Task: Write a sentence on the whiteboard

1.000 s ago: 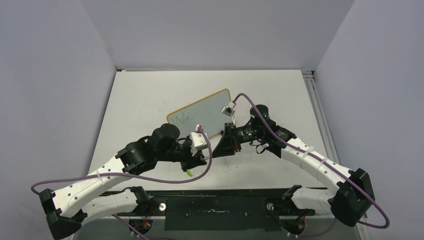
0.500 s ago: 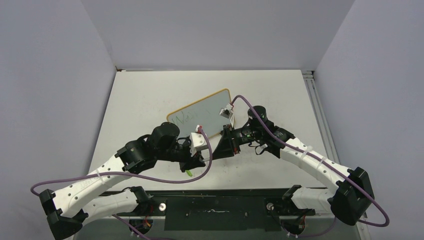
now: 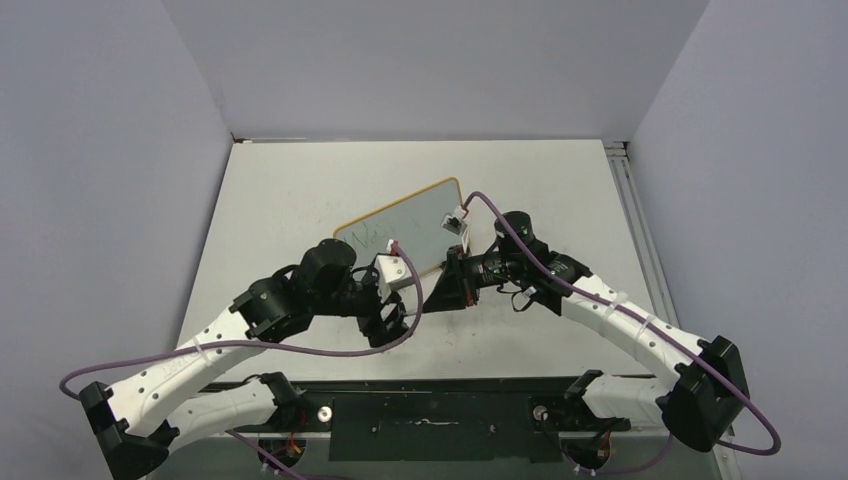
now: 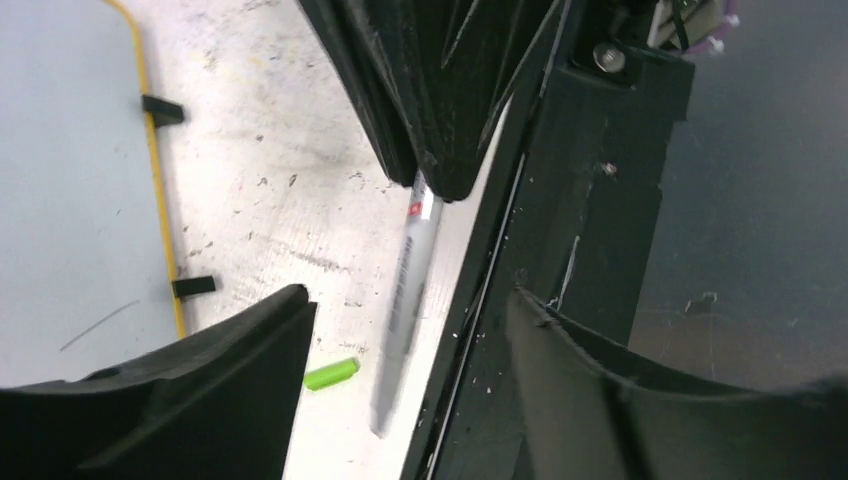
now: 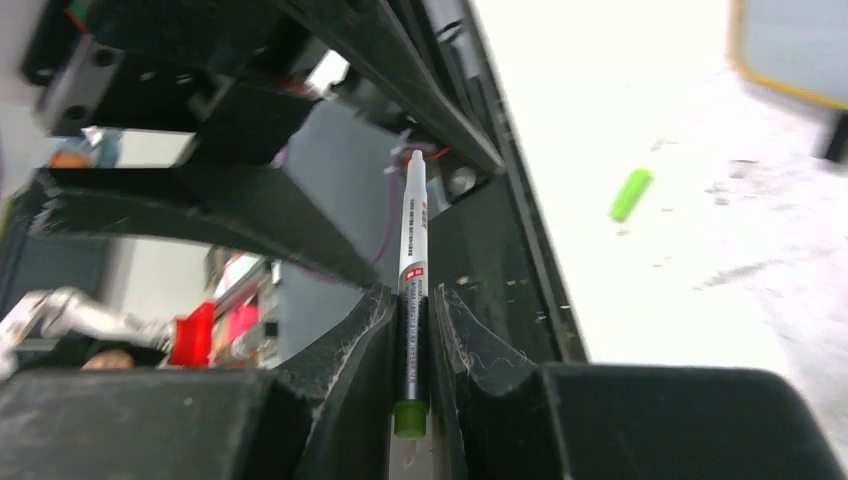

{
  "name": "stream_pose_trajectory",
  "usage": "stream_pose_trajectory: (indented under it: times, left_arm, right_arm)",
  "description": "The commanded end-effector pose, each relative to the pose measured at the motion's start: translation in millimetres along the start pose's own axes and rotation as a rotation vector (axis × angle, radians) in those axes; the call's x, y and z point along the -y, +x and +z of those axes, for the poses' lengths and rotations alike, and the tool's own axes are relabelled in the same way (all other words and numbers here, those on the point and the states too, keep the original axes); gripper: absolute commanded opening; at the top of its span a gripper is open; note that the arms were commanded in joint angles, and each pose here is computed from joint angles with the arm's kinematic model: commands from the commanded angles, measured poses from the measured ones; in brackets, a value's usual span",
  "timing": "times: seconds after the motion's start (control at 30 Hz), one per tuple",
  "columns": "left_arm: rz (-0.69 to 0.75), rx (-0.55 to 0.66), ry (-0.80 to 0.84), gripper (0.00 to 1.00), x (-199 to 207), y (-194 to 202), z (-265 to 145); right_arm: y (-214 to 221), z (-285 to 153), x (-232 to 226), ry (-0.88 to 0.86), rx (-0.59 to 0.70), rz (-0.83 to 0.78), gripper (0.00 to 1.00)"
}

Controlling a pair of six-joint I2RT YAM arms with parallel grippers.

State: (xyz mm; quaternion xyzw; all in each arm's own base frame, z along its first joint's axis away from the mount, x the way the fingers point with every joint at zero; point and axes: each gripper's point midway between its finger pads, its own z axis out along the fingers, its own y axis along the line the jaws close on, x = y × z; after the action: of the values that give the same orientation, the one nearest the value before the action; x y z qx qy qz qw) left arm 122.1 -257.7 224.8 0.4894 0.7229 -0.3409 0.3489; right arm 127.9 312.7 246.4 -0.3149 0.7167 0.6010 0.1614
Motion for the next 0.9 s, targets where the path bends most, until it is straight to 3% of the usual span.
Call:
stream_pose_trajectory:
  times: [0.0, 0.07, 0.27, 0.43, 0.77, 0.87]
  left_arm:
    - [-0.009, 0.156, -0.116, 0.84, -22, -49, -18]
    - [-0.024, 0.22, -0.153, 1.0, -29, -65, -29]
    - [-0.168, 0.37, -0.351, 0.96, -83, -94, -68]
    - [-0.356, 0.42, -0.537, 0.96, -147, -72, -100]
    - [-0.457, 0.436, -0.428, 1.0, -180, -35, -98]
    - [-0.485, 0.417, -0.425, 0.9, -189, -20, -88]
  right_arm:
    - [-39, -22, 25, 0.292, 0.146, -0.159, 0.05]
    - [-50, -34, 40, 0.442, 0.21, -0.204, 0.05]
    - [-74, -52, 57, 0.786, 0.374, -0.349, 0.05]
    - [-84, -47, 67, 0.924, 0.472, -0.459, 0.05]
    - [-108, -39, 97, 0.853, 0.544, -0.5, 0.05]
    - [-117, -39, 97, 0.774, 0.552, -0.511, 0.05]
